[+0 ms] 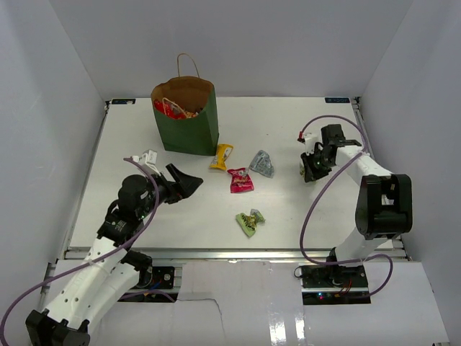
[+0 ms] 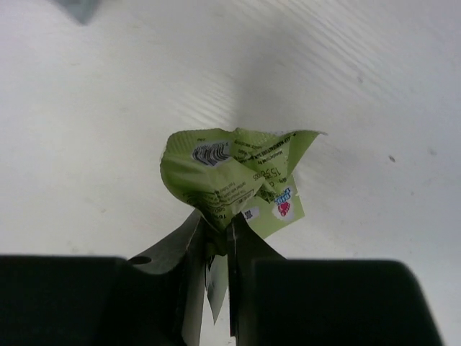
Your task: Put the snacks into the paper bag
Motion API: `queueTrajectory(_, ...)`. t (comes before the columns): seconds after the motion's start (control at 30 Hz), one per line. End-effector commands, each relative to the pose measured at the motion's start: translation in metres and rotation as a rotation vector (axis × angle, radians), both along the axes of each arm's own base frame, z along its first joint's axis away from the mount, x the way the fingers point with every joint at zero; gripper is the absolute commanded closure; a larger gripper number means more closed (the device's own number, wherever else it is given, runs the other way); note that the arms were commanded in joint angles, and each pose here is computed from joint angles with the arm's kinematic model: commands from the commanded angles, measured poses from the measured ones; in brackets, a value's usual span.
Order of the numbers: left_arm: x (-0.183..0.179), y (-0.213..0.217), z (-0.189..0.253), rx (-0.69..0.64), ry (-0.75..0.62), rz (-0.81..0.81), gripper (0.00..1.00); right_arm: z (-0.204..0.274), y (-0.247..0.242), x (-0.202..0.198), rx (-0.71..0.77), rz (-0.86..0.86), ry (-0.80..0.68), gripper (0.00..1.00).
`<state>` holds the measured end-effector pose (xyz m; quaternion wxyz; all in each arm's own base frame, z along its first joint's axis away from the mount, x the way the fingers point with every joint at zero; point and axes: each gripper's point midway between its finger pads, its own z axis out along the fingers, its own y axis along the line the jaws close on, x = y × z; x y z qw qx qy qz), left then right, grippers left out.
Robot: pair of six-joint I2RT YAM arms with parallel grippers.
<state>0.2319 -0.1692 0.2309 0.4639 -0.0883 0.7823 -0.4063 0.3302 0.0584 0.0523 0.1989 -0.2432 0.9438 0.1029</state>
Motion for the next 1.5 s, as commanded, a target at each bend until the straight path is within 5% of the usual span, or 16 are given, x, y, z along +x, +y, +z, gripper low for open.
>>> queueTrajectory(0.0,-0.012,-0.01,-0.026,-0.043,0.08,-0.063,0.03,0.07,0.055,0.018,0.246,0.338,-0.209,0.9)
queueTrajectory(0.3,-0.03,-0.022,-0.087,-0.151,0.231,-0.112,0.03,0.256,0.227,0.061,0.469,0.795,-0.626,0.92)
queueTrajectory(0.5,-0.036,-0.024,-0.1,-0.159,0.278,-0.125,0.03,0.357,0.333,0.095,0.629,0.702,-0.937,0.92)
queueTrajectory(0.8,-0.046,-0.028,-0.091,-0.187,0.274,-0.159,0.02,0.37,0.401,0.138,0.793,0.503,-1.108,0.92)
queueTrajectory(1.03,-0.044,-0.042,-0.09,-0.152,0.302,-0.175,0.02,0.353,0.406,0.145,0.746,0.473,-1.119,0.36)
queueTrajectory(1.3,-0.044,-0.089,-0.103,-0.033,0.385,-0.211,0.02,0.409,0.357,0.131,0.769,0.484,-1.144,0.19)
queueTrajectory(1.37,-0.039,-0.098,-0.116,0.018,0.465,-0.169,0.07,0.407,0.329,0.124,0.775,0.56,-1.088,0.02)
queueTrajectory(1.47,-0.037,-0.108,-0.135,0.115,0.591,-0.108,0.17,0.373,0.281,0.099,0.773,0.675,-0.91,0.1)
